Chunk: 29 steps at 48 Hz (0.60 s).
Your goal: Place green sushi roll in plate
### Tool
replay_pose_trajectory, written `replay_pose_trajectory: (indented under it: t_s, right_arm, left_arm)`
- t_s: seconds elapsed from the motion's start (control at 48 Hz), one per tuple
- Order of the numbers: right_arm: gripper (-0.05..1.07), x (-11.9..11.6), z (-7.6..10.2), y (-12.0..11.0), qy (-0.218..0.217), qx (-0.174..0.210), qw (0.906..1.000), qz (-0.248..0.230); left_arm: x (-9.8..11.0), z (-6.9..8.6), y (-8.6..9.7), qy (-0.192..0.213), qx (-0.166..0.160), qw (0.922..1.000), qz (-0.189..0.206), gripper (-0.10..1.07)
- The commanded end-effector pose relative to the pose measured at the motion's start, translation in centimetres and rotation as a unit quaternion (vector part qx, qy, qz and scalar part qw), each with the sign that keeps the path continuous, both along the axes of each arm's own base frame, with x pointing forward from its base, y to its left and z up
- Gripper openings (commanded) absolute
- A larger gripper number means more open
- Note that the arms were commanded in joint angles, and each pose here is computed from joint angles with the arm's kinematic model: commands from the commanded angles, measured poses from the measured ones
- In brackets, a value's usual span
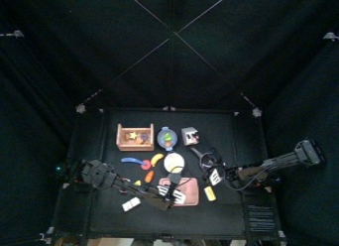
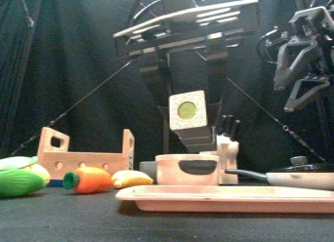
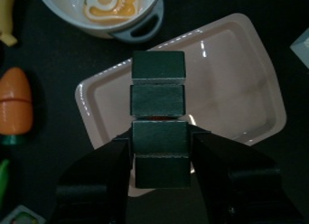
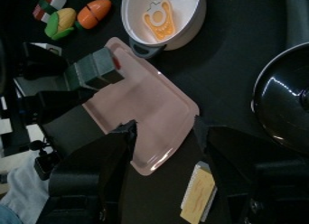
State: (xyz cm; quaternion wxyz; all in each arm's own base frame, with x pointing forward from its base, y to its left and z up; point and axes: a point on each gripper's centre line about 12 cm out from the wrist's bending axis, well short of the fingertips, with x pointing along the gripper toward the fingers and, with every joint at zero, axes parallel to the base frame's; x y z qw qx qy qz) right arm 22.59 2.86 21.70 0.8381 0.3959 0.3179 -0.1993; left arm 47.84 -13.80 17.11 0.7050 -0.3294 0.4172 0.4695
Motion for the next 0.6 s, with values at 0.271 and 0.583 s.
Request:
replay_pose_trajectory:
  t_s: [0.271,0.583]
  right_arm:
    - [0.88,1.0,1.4,1.6,-0.018,0.017,0.9994,0.022]
    - [0.88,1.8,0.4,2.6,-0.001,0.012,0.9991,0.042]
  left_arm:
    - [1.1,0.0,-0.7,-0.047,-0.014,0.9983,0.032,0.59]
    - [3.0,-2.0,0.1,-0.059,-0.030,0.9972,0.035,0.59]
